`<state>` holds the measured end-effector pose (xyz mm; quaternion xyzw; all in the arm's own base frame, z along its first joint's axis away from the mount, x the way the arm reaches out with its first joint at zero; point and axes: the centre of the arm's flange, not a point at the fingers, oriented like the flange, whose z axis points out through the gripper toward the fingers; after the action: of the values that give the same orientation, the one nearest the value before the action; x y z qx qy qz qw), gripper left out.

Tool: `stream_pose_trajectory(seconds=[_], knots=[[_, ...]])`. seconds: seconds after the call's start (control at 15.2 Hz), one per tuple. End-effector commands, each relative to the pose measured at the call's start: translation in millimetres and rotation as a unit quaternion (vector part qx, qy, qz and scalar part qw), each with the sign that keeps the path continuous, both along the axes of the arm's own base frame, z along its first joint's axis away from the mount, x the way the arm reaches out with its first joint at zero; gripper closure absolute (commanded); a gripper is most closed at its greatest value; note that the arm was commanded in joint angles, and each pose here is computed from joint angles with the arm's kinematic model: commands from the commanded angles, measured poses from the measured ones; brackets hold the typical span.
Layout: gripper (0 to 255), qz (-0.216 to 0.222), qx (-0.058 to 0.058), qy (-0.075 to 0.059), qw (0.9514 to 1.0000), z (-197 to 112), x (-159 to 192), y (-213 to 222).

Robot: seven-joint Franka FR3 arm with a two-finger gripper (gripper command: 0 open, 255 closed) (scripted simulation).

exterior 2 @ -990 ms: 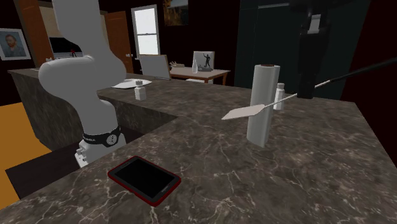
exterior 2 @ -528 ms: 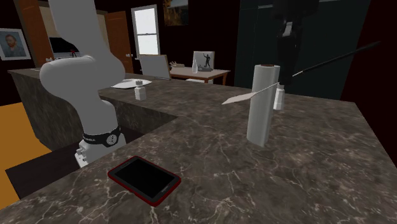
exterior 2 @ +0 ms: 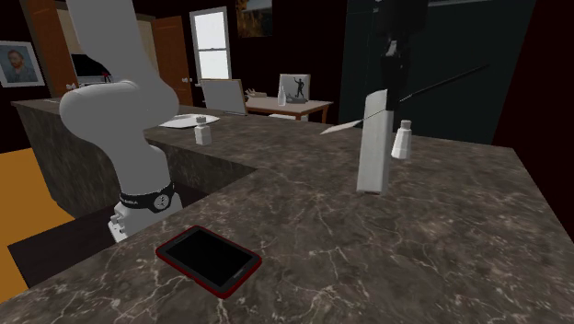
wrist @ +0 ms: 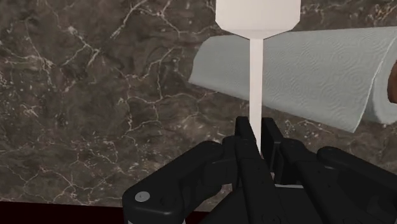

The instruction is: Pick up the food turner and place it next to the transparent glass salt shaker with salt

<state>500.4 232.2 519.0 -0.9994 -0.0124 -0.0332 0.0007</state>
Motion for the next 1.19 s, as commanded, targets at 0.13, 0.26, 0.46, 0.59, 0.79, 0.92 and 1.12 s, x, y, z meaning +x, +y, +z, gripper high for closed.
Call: stream_pose_trajectory(seconds=[0.13, 0.26, 0.46, 0.59, 0.79, 0.92, 1.12], knots=[[255, -0.001, 0.000, 0.000, 1.0000, -0.3, -23.6, 47.2], [255, -0.001, 0.000, 0.000, 1.0000, -0.3, -35.8, 70.6], [255, -0.001, 0.000, 0.000, 1.0000, -0.2, -54.1, 105.8], [255, -0.001, 0.000, 0.000, 1.0000, -0.2, -66.3, 129.2], [255, -0.001, 0.000, 0.000, 1.0000, -0.2, -84.5, 164.3], [255, -0.001, 0.000, 0.000, 1.0000, -0.2, -96.7, 187.8], [255, -0.001, 0.000, 0.000, 1.0000, -0.2, -115.0, 222.9]])
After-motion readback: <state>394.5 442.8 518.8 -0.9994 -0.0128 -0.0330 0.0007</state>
